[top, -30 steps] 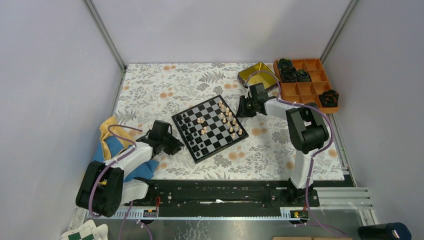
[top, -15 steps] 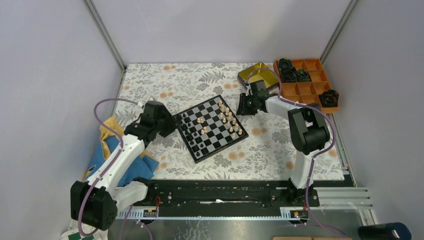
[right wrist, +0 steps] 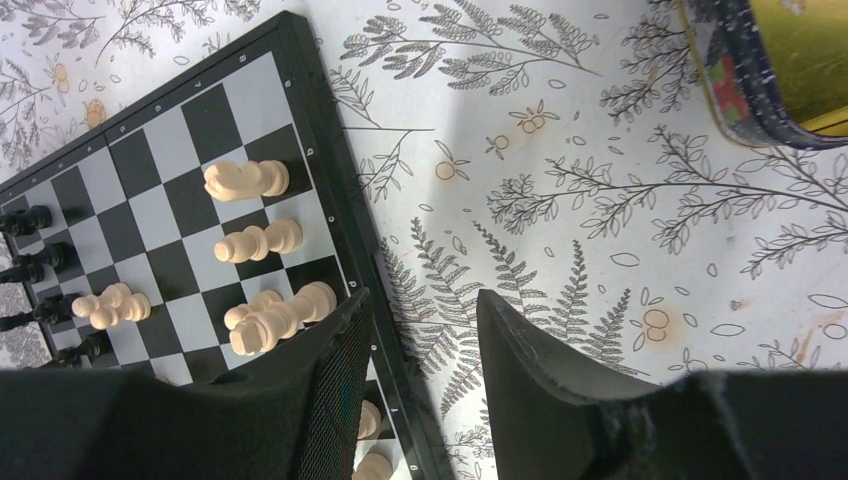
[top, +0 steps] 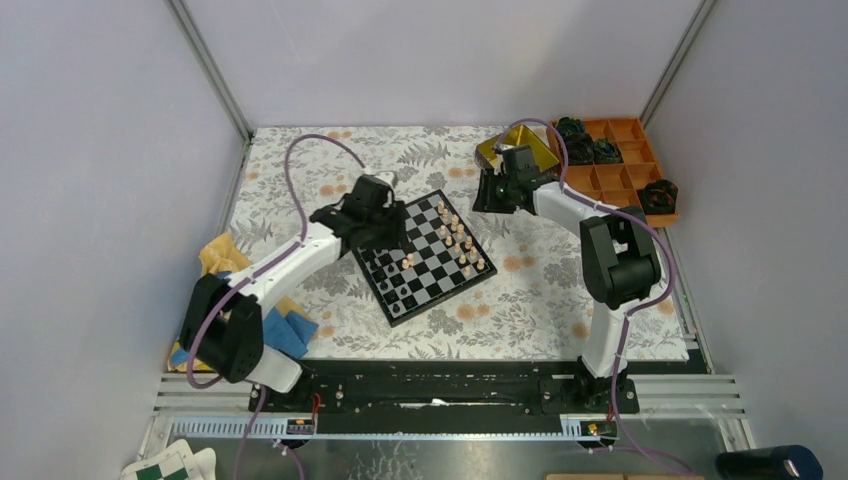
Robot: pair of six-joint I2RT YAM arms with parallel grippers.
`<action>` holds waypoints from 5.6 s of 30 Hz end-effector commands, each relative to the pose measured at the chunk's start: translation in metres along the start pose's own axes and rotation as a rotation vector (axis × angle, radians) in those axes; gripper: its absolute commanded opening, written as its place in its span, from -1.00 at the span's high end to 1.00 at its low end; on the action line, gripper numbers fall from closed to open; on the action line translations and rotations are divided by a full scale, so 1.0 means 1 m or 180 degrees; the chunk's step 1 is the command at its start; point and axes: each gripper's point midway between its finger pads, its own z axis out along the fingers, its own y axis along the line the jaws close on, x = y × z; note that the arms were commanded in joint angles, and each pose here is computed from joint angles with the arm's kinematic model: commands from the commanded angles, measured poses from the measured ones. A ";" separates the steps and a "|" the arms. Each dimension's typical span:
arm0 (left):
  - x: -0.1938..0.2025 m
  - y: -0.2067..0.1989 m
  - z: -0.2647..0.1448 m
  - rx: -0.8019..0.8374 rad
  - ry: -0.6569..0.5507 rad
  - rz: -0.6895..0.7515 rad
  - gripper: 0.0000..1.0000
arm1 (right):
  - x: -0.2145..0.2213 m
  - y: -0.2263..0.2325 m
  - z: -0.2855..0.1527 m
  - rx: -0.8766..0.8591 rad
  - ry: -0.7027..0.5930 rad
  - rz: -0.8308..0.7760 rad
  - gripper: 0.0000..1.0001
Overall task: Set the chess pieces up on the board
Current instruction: Move the chessboard to the center of the board, then pick up the chess piece from the chessboard, then place the chess piece on the chessboard.
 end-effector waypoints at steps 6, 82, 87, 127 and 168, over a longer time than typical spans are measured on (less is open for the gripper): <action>0.003 -0.028 0.026 -0.0028 0.0042 0.0943 -0.09 | -0.050 0.002 -0.017 0.0086 -0.0444 -0.0018 0.00; -0.063 -0.050 0.060 -0.0667 -0.0263 0.1280 1.00 | -0.063 -0.018 -0.007 0.0100 -0.0469 0.0043 -0.01; -0.089 -0.057 0.075 -0.0692 -0.0374 0.1240 1.00 | -0.065 -0.019 -0.009 0.0111 -0.0491 0.0043 -0.04; -0.154 -0.027 0.168 -0.0457 -0.0699 0.0593 1.00 | -0.080 -0.020 -0.004 0.0143 -0.0502 0.0006 -0.98; -0.132 -0.024 0.194 -0.0393 -0.0456 0.0579 0.40 | -0.085 -0.032 -0.001 0.0134 -0.0564 0.0114 -1.00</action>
